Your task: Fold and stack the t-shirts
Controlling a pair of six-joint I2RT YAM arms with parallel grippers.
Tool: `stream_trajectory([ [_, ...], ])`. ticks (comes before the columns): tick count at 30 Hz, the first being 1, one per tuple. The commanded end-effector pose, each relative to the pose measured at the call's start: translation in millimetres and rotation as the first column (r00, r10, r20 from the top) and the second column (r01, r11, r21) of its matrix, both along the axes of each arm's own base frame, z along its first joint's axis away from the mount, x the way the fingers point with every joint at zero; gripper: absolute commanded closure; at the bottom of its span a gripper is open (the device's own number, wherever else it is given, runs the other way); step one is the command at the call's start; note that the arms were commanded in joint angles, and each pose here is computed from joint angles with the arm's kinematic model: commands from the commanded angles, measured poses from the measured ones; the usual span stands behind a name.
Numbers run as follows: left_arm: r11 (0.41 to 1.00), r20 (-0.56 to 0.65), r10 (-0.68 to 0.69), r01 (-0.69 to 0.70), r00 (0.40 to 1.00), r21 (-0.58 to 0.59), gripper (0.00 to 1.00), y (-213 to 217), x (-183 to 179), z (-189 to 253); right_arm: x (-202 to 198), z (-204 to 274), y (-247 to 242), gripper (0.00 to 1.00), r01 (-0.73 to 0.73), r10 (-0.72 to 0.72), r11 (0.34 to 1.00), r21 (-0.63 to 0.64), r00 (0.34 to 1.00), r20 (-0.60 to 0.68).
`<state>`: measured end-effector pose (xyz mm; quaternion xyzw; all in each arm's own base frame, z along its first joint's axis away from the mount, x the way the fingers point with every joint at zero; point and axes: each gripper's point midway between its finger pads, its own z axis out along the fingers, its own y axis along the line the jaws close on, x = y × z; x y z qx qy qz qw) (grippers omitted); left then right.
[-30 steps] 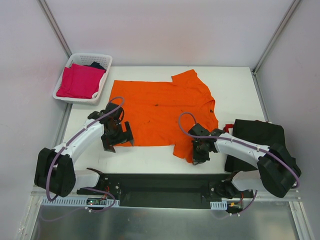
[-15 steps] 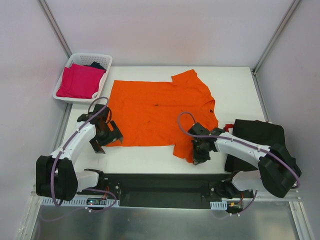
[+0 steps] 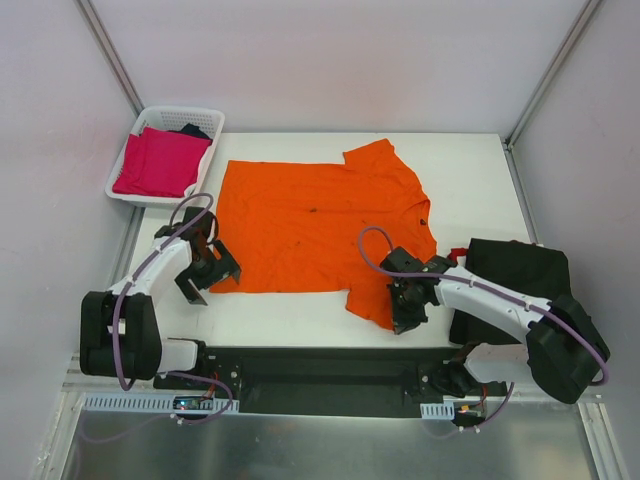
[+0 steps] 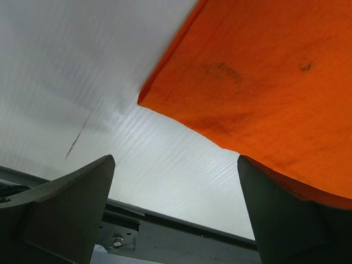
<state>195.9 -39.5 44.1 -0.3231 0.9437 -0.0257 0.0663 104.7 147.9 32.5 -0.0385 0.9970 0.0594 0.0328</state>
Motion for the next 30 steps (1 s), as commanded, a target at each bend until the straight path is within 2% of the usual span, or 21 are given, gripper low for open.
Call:
stream_trajectory([
  [1,0.997,0.0,0.036,-0.036,0.999,0.072,0.05,15.9,6.5,-6.8,2.4,13.0,1.4,0.99,-0.028,0.028,1.0,0.011,0.999,0.022],
  [9,0.994,-0.013,0.035,-0.033,0.999,0.101,0.12,24.1,23.6,-10.8,-4.1,8.3,-3.6,0.99,-0.035,0.035,0.999,0.004,0.999,0.008],
  [13,0.994,-0.017,0.019,-0.017,1.0,0.111,0.34,25.7,33.6,-11.0,-3.0,7.7,-2.8,0.99,-0.041,0.041,0.999,0.002,0.999,0.006],
  [22,0.992,-0.041,0.011,-0.006,0.999,0.128,0.31,28.8,34.0,-16.4,-0.4,8.0,-4.5,0.99,-0.052,0.052,0.999,-0.012,0.999,0.005],
  [24,0.991,-0.05,0.013,-0.006,0.999,0.13,0.35,29.1,30.3,-18.8,-0.4,8.3,-4.6,0.99,-0.053,0.053,0.999,-0.013,0.999,0.002],
  [27,0.991,-0.058,0.027,-0.019,0.998,0.133,0.48,30.2,22.6,-21.2,-1.1,6.8,-5.4,0.99,-0.054,0.054,0.998,-0.018,0.999,-0.006],
  [30,0.991,-0.048,0.058,-0.051,0.997,0.126,0.49,31.5,16.5,-22.5,-2.1,6.4,-5.3,0.99,-0.058,0.058,0.998,-0.018,0.998,-0.011],
])
